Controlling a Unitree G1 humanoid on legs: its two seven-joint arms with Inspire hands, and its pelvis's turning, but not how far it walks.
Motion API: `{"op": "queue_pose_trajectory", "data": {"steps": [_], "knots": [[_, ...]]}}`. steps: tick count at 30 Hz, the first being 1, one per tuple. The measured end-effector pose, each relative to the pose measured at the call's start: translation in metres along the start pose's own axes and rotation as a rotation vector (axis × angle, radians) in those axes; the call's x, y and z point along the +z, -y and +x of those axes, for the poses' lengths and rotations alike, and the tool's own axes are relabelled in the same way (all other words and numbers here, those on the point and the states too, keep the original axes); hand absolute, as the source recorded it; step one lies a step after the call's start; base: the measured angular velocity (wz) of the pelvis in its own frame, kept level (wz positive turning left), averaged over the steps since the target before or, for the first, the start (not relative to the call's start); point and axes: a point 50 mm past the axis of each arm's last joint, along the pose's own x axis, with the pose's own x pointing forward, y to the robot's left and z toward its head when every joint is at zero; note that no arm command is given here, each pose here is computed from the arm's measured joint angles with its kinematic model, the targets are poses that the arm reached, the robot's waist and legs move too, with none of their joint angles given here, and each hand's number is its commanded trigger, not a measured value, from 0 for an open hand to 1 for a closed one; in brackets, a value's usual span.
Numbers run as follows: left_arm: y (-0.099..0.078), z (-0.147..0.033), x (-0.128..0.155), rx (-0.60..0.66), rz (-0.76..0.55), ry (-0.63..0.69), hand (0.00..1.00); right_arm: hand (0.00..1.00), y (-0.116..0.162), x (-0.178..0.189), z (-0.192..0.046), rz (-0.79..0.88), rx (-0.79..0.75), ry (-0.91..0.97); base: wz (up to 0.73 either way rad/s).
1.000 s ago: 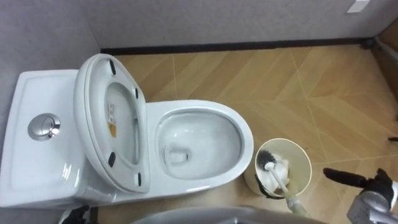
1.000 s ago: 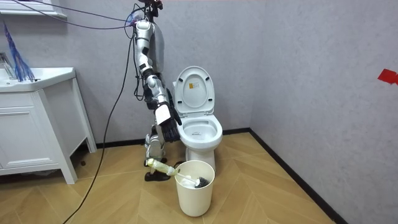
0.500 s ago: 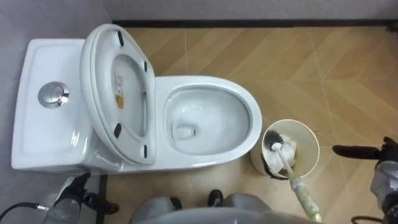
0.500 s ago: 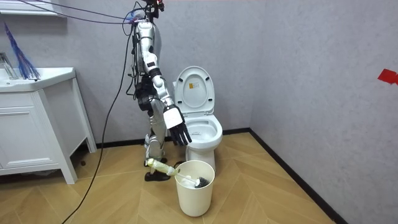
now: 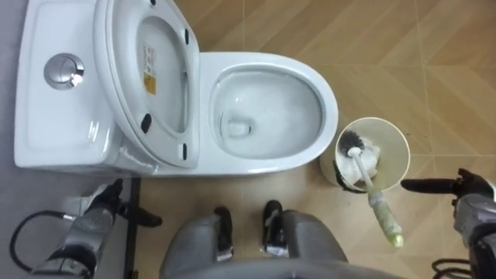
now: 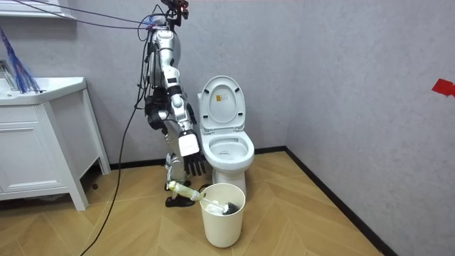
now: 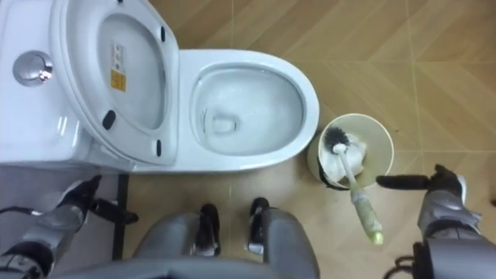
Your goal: Brush toilet
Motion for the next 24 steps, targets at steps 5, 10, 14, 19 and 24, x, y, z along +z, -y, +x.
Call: {"op": "queue_pose_trajectory", "data": {"steps": [5,10,14,19,24], "knots": [[0.0033,-0.0007,-0.0030,-0.010,0.015,-0.006,0.00,0.00,-0.0047,-0.0084,-0.0006,-0.015,0.042,-0.041,0.00],[0.0039,-0.0004,-0.0005,-0.012,0.024,0.004,0.00,0.00,-0.0074,-0.0086,-0.0008,-0.032,0.069,-0.042,0.00],[0.0035,-0.0004,0.0002,-0.004,0.023,0.013,0.00,0.00,-0.0071,-0.0113,-0.0010,-0.034,0.078,-0.052,0.01],[0.0035,-0.0004,0.0000,-0.003,0.023,0.012,0.00,0.00,-0.0080,-0.0121,-0.0011,-0.043,0.088,-0.058,0.03],[0.0029,-0.0001,0.0017,0.005,0.009,0.016,0.00,0.00,-0.0100,-0.0094,-0.0011,-0.066,0.094,-0.051,0.02]]}}
